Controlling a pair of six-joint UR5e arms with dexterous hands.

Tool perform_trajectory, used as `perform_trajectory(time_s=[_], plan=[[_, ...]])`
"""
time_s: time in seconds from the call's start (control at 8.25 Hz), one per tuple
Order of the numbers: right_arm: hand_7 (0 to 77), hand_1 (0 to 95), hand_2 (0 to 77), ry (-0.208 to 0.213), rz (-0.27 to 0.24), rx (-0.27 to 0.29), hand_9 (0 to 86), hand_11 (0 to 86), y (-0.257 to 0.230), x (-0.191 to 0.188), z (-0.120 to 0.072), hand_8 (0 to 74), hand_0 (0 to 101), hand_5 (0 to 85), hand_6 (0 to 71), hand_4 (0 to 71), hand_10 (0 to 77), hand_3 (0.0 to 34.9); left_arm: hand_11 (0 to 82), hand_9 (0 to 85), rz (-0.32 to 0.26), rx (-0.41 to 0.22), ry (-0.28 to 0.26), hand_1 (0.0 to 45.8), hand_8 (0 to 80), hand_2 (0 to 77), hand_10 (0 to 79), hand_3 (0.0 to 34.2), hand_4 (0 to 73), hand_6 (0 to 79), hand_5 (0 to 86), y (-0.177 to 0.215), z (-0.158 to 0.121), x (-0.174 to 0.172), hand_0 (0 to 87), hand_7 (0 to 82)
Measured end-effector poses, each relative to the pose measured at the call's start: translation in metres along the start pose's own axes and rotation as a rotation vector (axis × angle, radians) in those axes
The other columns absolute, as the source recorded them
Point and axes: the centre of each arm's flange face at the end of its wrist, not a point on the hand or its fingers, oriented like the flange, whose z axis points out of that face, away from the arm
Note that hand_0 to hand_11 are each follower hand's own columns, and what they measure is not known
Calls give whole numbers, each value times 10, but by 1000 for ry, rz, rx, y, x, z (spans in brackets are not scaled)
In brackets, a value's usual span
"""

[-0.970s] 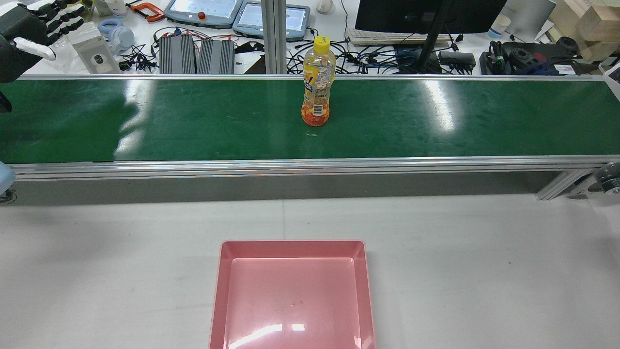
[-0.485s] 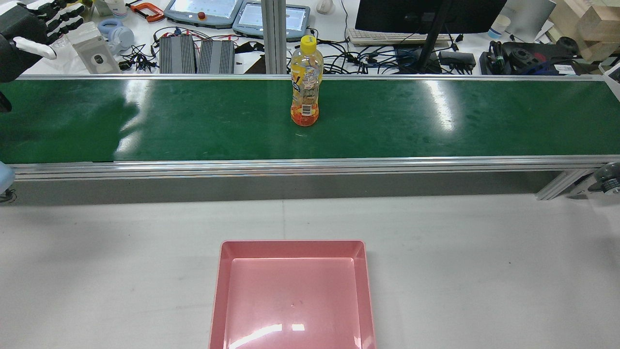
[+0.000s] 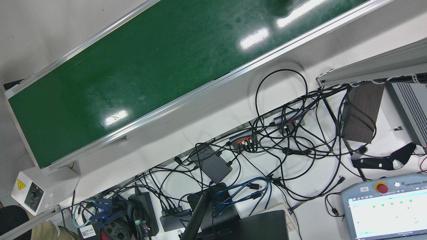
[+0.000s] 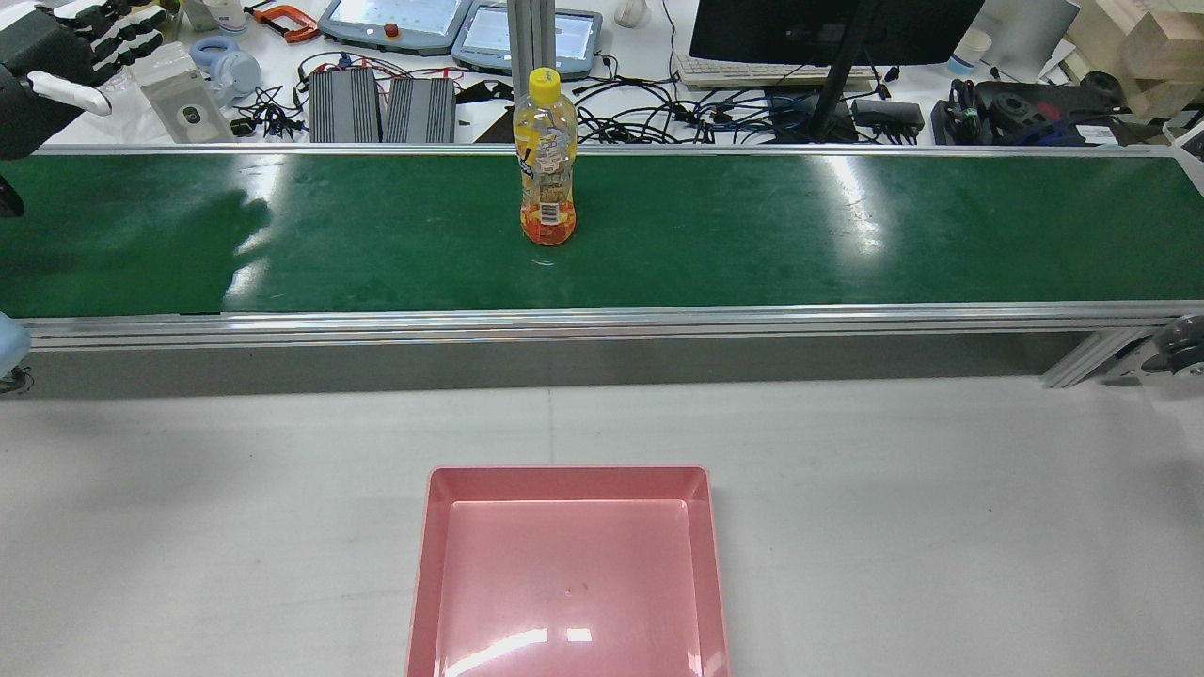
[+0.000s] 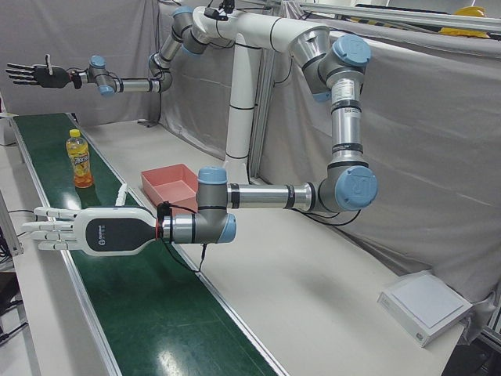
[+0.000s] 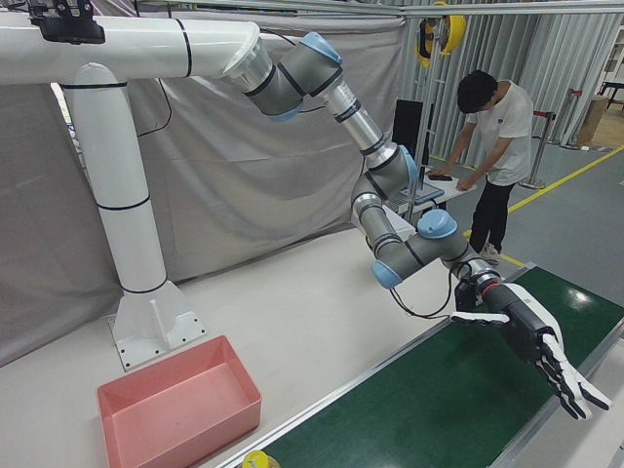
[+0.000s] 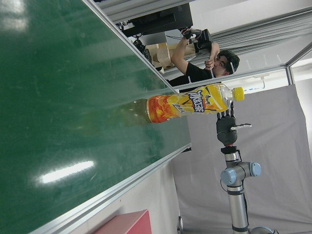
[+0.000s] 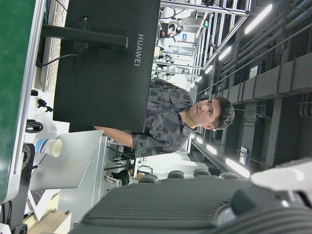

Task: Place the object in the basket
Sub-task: 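Move the left hand along the conveyor toward the approaching bottle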

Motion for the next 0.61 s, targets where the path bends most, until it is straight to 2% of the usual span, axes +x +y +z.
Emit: perform_trajectory(time_s=[0.61], plan=[[5,0,5,0,0,0,0,0,0,0,0,0,3,0,0,0,0,2,87,93,0,4,-2,33,44,0,49,0,158,0,76,-2,0,-1,497,5]])
